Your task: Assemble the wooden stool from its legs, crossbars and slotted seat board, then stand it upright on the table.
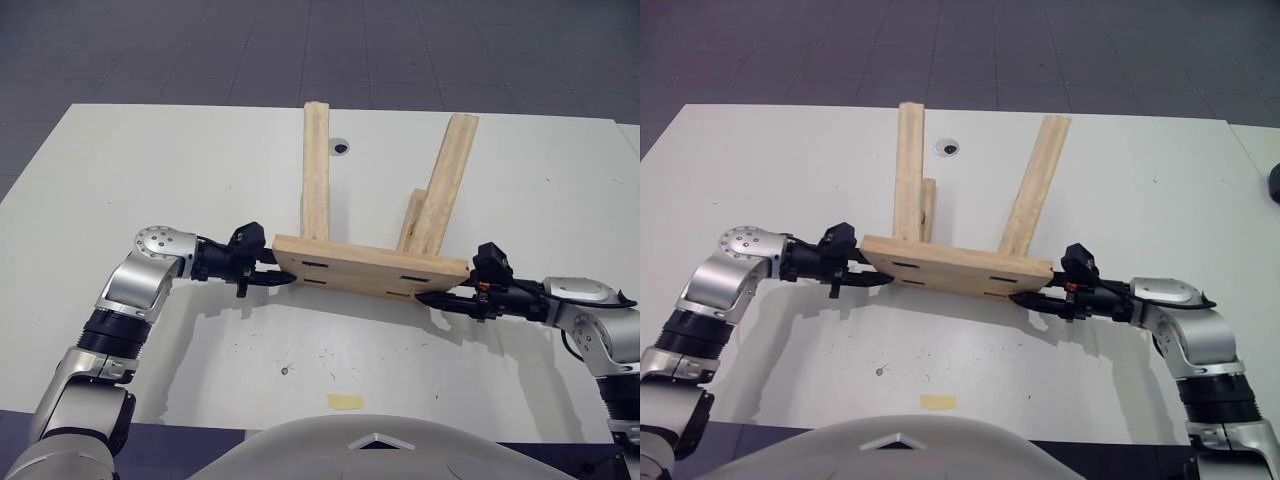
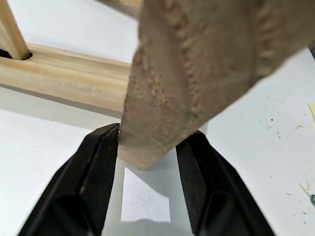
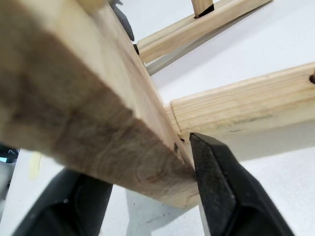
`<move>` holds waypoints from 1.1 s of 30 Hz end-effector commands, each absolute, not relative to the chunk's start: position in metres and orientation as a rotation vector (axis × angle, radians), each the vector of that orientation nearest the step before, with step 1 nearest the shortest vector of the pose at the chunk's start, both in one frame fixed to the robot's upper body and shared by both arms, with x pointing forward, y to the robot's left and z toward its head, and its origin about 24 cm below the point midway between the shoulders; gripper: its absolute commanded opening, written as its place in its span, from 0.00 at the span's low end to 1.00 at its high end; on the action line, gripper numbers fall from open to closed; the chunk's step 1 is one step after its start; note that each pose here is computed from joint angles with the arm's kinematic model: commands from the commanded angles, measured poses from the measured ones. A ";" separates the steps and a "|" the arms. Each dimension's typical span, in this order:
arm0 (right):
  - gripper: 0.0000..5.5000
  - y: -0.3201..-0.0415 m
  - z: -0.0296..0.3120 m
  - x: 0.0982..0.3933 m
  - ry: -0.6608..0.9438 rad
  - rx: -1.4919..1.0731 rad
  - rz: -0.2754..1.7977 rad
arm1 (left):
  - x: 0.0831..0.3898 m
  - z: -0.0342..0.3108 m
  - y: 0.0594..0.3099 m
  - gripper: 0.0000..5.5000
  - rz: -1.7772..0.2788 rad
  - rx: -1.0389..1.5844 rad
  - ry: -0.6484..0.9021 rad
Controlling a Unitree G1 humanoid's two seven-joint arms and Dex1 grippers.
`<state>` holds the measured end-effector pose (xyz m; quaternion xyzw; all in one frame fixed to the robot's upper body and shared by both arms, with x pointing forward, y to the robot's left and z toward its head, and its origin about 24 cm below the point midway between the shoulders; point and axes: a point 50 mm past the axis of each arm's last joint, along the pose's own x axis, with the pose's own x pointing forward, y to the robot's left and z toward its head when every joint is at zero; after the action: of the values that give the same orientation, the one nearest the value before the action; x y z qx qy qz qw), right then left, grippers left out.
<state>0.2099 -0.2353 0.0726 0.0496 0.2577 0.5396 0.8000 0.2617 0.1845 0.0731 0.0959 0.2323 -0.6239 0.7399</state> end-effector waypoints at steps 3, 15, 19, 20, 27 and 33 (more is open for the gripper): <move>0.43 -0.222 0.089 0.205 0.508 0.391 1.231 | 0.252 0.091 0.190 0.32 -1.440 -0.018 0.570; 0.38 -0.194 0.199 0.231 -0.184 1.027 1.170 | 0.281 0.192 0.159 0.31 -1.204 -0.625 0.139; 0.32 -0.192 0.204 0.242 -0.212 1.070 1.027 | 0.292 0.205 0.154 0.31 -1.071 -0.714 0.060; 0.30 -0.193 0.205 0.245 -0.212 1.070 0.993 | 0.293 0.207 0.154 0.31 -1.043 -0.732 0.050; 0.51 -0.210 0.202 0.270 -0.197 1.027 0.735 | 0.306 0.203 0.151 0.31 -0.798 -0.854 0.062; 0.68 -0.219 0.190 0.277 -0.188 0.985 0.576 | 0.311 0.201 0.150 0.39 -0.655 -0.930 0.059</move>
<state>0.2756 -0.2135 0.1827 0.4710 -0.0603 0.2874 0.8318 0.3071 0.1440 0.1945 -0.4334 0.0506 -0.3418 0.8323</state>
